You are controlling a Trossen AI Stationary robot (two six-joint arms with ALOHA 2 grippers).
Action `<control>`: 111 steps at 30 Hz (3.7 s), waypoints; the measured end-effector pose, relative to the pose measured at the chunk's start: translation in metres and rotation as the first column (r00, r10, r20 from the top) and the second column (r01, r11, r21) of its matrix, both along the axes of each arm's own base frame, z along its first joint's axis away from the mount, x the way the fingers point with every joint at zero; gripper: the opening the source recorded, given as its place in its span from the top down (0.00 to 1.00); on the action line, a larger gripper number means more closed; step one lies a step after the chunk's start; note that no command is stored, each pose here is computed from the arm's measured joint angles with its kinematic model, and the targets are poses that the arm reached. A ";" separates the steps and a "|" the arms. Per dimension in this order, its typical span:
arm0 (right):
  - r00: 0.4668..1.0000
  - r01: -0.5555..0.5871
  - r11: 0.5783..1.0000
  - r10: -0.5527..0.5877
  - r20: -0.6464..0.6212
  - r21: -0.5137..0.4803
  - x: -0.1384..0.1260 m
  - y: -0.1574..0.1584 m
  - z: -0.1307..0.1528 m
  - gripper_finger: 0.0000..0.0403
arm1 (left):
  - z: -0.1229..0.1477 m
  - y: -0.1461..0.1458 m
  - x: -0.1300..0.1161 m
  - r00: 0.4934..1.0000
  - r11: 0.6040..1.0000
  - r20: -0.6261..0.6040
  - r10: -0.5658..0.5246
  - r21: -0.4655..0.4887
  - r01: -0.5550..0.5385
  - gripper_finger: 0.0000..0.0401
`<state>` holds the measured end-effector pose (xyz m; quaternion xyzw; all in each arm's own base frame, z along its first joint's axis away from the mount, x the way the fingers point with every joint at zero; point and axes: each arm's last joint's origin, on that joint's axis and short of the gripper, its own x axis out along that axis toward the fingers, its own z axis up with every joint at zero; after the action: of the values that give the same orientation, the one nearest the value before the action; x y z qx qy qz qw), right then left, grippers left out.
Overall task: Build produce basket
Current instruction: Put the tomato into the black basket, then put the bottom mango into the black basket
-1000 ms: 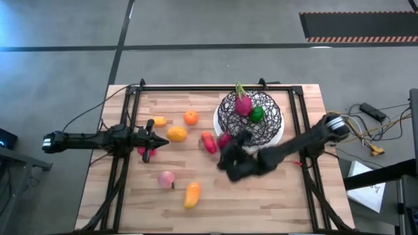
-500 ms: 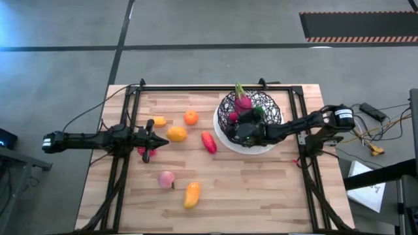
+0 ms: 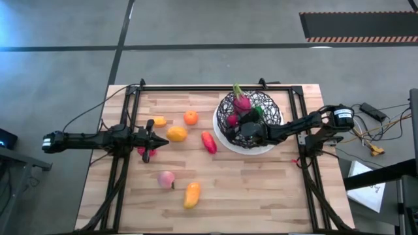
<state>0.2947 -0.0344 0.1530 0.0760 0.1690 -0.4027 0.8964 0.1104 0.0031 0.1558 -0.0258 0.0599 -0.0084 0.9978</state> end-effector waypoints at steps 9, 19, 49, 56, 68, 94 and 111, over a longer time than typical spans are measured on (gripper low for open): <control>0.998 -0.051 0.996 0.048 -0.035 -0.072 -0.001 0.004 0.018 0.06 | 0.000 0.000 0.000 1.000 1.000 0.000 0.000 0.000 0.000 1.00; 0.991 -0.136 0.970 0.132 -0.035 -0.204 0.009 0.047 0.109 0.07 | 0.000 0.000 0.000 1.000 1.000 -0.001 0.000 0.000 0.000 1.00; 0.103 -0.884 0.355 0.784 -0.612 0.305 0.185 0.257 0.037 0.07 | 0.000 0.000 0.000 1.000 1.000 -0.001 0.000 0.000 0.000 1.00; 0.043 -0.914 0.302 0.737 -0.675 0.271 0.200 0.249 0.010 0.07 | 0.000 0.000 0.000 1.000 1.000 -0.002 0.000 0.000 0.000 1.00; 0.162 -0.815 0.446 0.788 -0.594 0.369 0.204 0.229 -0.005 0.34 | 0.000 0.000 0.000 1.000 1.000 -0.002 0.000 0.000 0.000 1.00; 0.844 -0.134 0.990 0.142 -0.517 0.053 -0.022 0.081 0.119 0.37 | 0.000 0.000 0.000 1.000 1.000 -0.001 0.000 0.000 0.000 1.00; 0.940 0.153 0.931 -0.035 -0.338 0.331 -0.091 0.022 0.051 0.29 | 0.000 0.000 0.000 1.000 1.000 0.000 0.000 0.000 0.000 1.00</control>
<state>0.2039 -0.0128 0.2044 0.1758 0.3806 -0.4159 0.8070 0.1104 0.0031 0.1558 -0.0258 0.0600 -0.0085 0.9978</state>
